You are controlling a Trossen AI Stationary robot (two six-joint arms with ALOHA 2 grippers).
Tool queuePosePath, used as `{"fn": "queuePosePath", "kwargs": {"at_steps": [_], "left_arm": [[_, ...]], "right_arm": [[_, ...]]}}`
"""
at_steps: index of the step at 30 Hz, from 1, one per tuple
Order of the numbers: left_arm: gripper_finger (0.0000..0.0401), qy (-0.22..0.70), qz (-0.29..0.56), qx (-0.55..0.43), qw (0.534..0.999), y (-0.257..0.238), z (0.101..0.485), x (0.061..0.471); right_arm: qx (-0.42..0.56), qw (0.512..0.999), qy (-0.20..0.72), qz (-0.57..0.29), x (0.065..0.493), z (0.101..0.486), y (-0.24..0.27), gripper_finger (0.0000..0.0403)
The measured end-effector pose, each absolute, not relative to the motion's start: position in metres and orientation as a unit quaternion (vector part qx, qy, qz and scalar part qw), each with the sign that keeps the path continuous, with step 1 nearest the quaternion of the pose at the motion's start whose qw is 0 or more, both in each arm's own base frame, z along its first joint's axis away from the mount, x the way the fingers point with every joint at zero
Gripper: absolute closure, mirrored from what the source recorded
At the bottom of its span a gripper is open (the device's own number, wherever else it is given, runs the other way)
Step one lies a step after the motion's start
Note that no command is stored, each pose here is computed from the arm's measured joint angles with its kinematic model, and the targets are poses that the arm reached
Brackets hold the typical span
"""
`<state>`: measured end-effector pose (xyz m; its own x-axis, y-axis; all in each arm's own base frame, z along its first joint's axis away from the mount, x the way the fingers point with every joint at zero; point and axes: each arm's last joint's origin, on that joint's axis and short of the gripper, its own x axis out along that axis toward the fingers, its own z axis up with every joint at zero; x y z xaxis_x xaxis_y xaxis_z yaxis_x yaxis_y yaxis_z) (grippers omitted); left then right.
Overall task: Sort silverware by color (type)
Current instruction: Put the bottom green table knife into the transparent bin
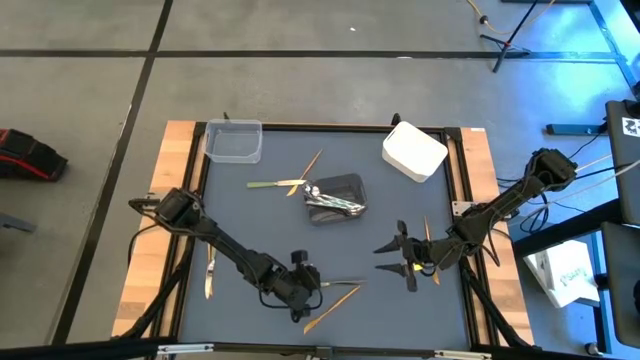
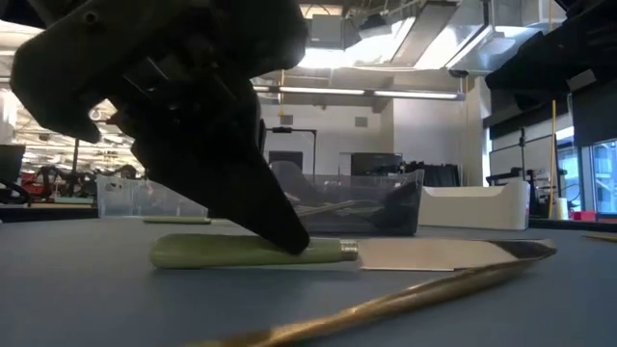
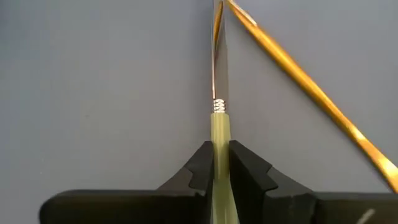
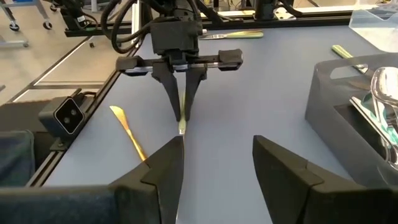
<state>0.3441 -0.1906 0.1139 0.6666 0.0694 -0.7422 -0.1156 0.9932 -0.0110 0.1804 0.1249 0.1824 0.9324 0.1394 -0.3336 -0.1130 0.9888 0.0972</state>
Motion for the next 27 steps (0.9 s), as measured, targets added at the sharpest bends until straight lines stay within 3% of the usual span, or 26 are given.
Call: {"fn": "queuePosePath", "kwargs": {"at_steps": [17, 27], "left_arm": [[0.0372, 0.424, 0.045, -0.036, 0.904, -0.189, 0.128, 0.336], [0.0284, 0.455, 0.044, -0.045, 0.888, -0.178, 0.116, 0.341]], "right_arm": [[0.033, 0.982, 0.172, 0.065, 0.180, 0.182, 0.125, 0.0223], [0.032, 0.982, 0.173, 0.065, 0.180, 0.182, 0.125, 0.0224]]}}
